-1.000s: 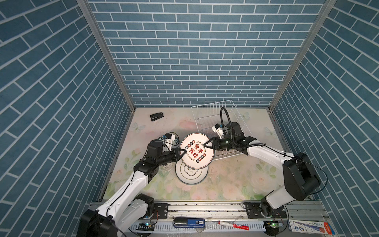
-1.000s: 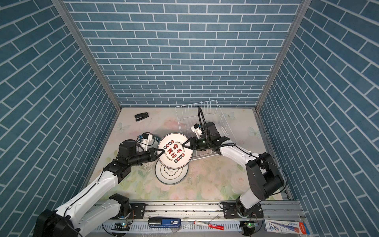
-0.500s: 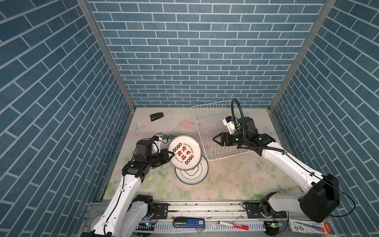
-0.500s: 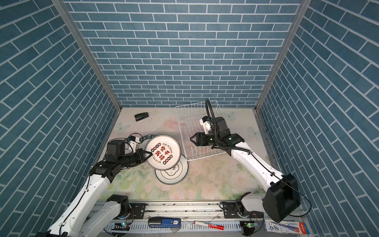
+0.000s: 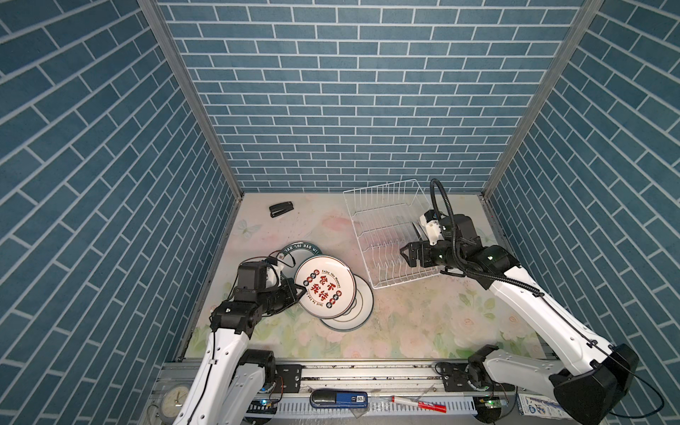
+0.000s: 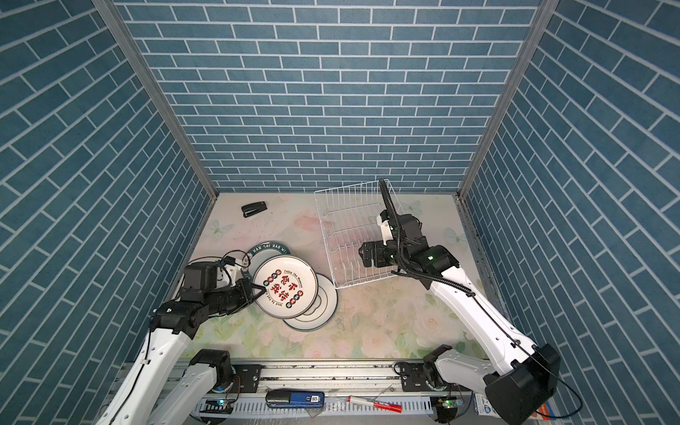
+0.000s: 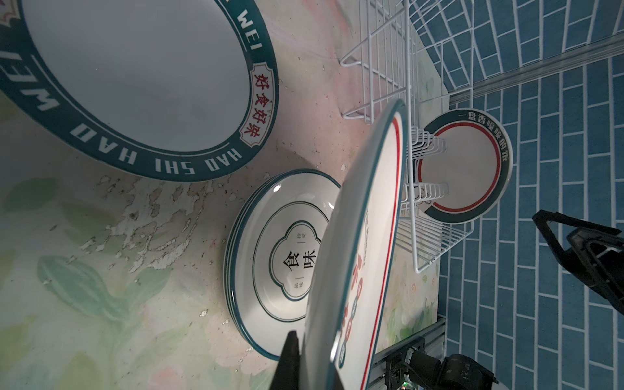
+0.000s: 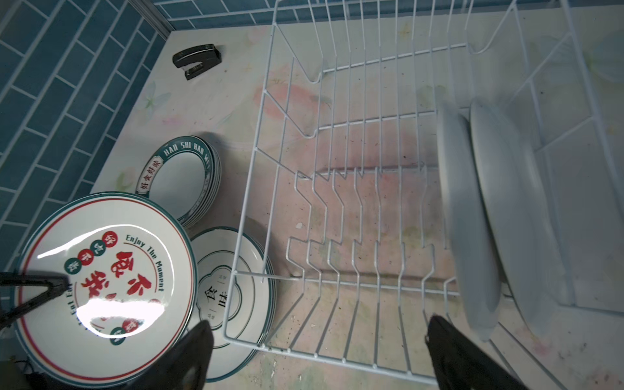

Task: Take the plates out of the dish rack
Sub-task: 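Lower the plate with the left gripper while the right gripper releases and withdraws, then set the plate on the red-lettered stack and open the left gripper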

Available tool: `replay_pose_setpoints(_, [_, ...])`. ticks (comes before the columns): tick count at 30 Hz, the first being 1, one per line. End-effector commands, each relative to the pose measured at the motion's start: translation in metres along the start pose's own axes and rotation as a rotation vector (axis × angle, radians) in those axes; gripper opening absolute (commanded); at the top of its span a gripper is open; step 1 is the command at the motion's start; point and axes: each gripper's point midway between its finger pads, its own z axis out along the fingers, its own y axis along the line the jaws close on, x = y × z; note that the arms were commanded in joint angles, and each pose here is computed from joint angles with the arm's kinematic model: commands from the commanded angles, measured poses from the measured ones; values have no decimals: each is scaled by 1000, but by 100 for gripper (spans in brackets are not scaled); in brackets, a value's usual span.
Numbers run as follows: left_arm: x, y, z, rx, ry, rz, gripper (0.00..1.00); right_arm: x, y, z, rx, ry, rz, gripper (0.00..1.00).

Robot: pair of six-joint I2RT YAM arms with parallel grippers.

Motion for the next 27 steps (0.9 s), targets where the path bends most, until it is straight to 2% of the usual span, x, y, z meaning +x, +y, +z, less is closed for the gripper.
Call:
replay_pose_setpoints(1, [11,6,2,3,33,-22,0,-12,-23,-21,148,-47,-39,99])
replay_pose_setpoints(10, [16,12,12,2,64,-40,0,-9,-42,-25,250,-60,-60,99])
replay_pose_setpoints(22, [23,23,28,-37,98,-46,0,-4,-39,-13,225,-25,-70,99])
replay_pose_setpoints(27, [28,24,42,-41,149,-32,0,-3,-38,-13,218,-25,-73,99])
